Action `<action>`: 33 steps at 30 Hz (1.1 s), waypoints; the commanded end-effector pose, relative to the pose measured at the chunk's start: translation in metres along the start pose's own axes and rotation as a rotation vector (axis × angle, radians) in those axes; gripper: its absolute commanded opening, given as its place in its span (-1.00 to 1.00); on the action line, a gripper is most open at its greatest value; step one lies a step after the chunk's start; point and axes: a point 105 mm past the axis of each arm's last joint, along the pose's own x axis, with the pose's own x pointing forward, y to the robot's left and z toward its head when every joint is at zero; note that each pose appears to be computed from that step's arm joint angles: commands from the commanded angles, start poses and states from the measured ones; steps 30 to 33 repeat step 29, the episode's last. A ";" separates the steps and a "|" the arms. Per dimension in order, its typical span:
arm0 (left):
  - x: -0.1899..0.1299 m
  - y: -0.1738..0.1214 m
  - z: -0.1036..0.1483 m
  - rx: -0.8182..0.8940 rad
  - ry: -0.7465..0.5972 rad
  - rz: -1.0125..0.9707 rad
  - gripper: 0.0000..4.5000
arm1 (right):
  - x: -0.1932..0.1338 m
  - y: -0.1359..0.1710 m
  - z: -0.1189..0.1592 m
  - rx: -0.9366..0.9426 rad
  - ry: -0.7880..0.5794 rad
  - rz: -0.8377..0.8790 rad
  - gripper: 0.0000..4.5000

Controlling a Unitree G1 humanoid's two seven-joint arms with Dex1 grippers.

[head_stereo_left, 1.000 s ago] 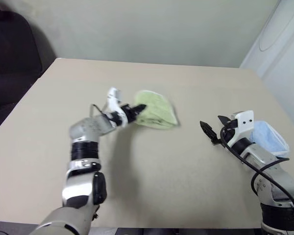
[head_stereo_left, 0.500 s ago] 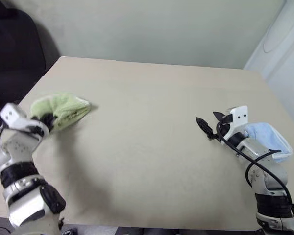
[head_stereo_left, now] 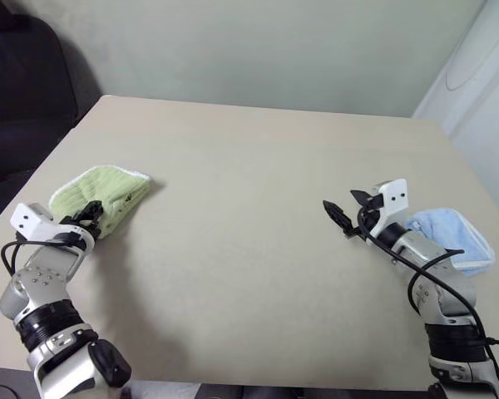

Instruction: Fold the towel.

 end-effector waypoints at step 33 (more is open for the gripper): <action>-0.120 -0.075 -0.069 0.926 0.236 -0.689 0.98 | -0.047 -0.011 0.008 -0.058 0.006 0.081 0.92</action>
